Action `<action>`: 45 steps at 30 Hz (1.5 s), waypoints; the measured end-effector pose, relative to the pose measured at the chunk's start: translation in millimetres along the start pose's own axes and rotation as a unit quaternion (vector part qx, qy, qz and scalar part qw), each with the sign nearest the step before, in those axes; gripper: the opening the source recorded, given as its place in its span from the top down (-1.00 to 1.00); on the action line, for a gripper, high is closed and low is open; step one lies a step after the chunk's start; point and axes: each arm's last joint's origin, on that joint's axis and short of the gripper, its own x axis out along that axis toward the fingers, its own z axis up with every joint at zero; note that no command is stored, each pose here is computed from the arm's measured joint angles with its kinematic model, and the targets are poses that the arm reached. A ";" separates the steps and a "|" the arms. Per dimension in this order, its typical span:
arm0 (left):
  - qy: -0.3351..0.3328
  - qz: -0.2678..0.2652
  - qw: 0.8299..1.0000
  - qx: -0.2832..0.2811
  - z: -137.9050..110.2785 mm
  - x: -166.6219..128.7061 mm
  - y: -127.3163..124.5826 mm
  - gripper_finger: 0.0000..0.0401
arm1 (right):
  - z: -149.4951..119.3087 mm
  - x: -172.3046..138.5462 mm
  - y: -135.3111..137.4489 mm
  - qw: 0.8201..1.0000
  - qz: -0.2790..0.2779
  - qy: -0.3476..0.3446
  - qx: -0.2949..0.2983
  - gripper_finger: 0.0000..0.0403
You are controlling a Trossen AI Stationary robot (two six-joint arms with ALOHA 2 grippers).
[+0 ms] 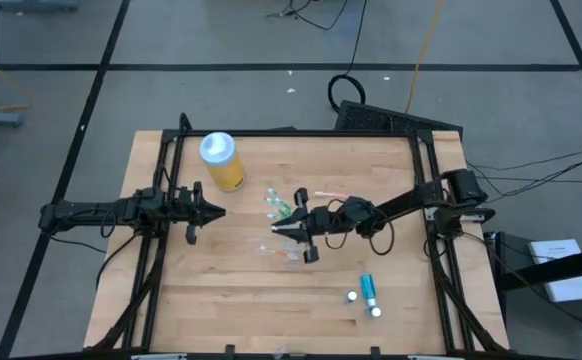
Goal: Pick & Place toothbrushing station
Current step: Put the orange toothbrush into the transparent organizer
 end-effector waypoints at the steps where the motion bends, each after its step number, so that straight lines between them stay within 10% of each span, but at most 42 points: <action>1: 0.000 0.000 1.000 0.000 0.0 0.0 0.0 0.76 | -4.1 2.2 0.0 1.000 0.000 0.006 0.007 0.81; 13: 0.000 0.000 1.000 0.000 -0.1 0.0 0.1 0.76 | -52.9 6.3 1.1 0.997 -0.001 0.063 0.033 0.84; 45: 0.000 0.000 1.000 0.000 -0.1 0.0 0.1 0.76 | -75.5 0.6 2.1 0.984 0.005 0.178 0.000 0.77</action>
